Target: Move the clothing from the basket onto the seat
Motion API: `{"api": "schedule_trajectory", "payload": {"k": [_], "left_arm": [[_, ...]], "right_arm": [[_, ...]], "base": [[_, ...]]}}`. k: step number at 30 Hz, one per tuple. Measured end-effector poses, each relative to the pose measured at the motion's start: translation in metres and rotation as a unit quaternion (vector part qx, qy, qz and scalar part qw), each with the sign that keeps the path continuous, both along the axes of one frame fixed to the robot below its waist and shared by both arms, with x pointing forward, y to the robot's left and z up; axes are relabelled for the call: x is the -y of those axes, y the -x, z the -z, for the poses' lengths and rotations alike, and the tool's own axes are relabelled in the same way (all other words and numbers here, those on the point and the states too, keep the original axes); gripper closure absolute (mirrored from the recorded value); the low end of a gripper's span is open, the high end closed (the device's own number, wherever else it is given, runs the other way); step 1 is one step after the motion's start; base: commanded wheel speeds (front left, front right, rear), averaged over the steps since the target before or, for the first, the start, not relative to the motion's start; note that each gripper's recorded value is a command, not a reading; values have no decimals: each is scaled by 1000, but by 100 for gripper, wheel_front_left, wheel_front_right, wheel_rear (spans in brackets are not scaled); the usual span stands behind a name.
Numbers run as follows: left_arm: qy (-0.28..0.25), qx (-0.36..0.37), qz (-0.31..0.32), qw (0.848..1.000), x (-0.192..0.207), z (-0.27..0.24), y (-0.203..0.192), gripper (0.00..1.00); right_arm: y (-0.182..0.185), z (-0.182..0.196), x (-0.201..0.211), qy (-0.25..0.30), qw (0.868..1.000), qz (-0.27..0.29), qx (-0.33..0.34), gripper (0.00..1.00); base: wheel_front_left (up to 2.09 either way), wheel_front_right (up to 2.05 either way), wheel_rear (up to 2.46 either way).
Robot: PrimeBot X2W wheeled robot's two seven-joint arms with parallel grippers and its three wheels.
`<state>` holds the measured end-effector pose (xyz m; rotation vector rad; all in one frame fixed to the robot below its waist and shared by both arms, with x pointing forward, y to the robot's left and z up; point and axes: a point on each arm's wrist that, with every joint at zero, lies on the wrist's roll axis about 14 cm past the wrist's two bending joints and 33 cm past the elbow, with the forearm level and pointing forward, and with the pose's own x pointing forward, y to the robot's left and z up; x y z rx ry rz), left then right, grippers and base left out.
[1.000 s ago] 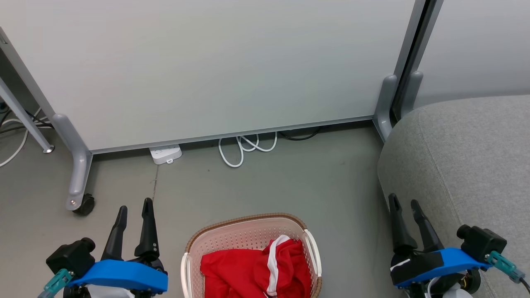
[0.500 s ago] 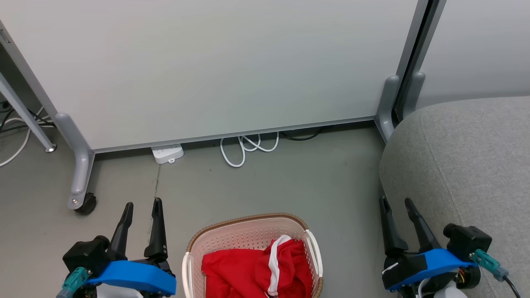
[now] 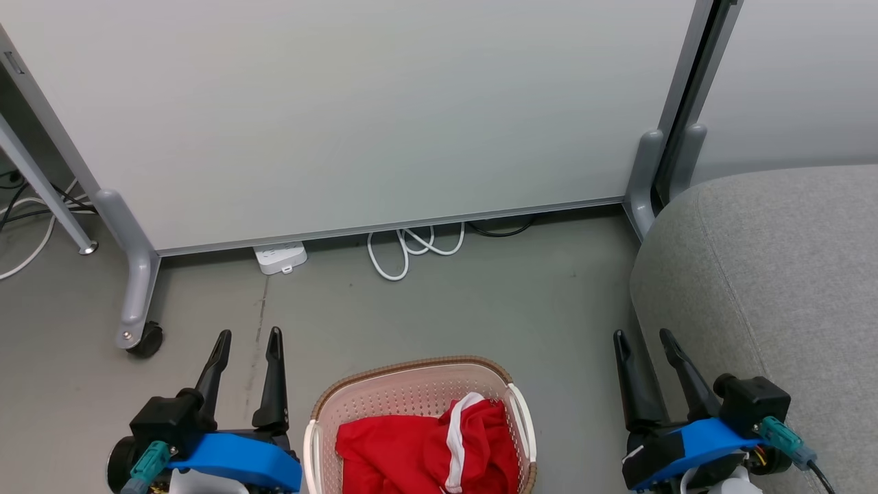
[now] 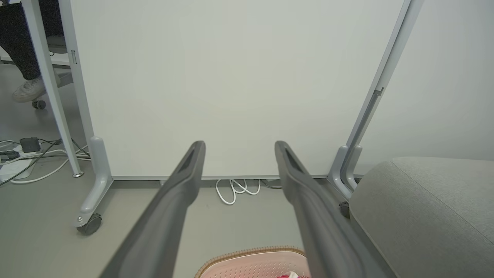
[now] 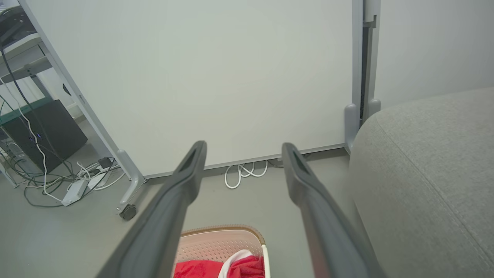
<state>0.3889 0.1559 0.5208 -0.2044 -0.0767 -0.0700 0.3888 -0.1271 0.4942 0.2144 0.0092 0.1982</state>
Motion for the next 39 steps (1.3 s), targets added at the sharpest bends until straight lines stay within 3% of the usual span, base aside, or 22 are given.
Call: {"api": "schedule_trajectory", "payload": {"k": [29, 39], "left_arm": [[-100, 20, 15, 995, 8, 1, 4, 0], [-102, 17, 15, 994, 8, 3, 4, 0]], "right_arm": [[2, 7, -15, 108, 993, -37, 21, 0], [2, 10, -15, 109, 993, -37, 16, 0]], "base": [[0, 0, 0], [0, 0, 0]]}}
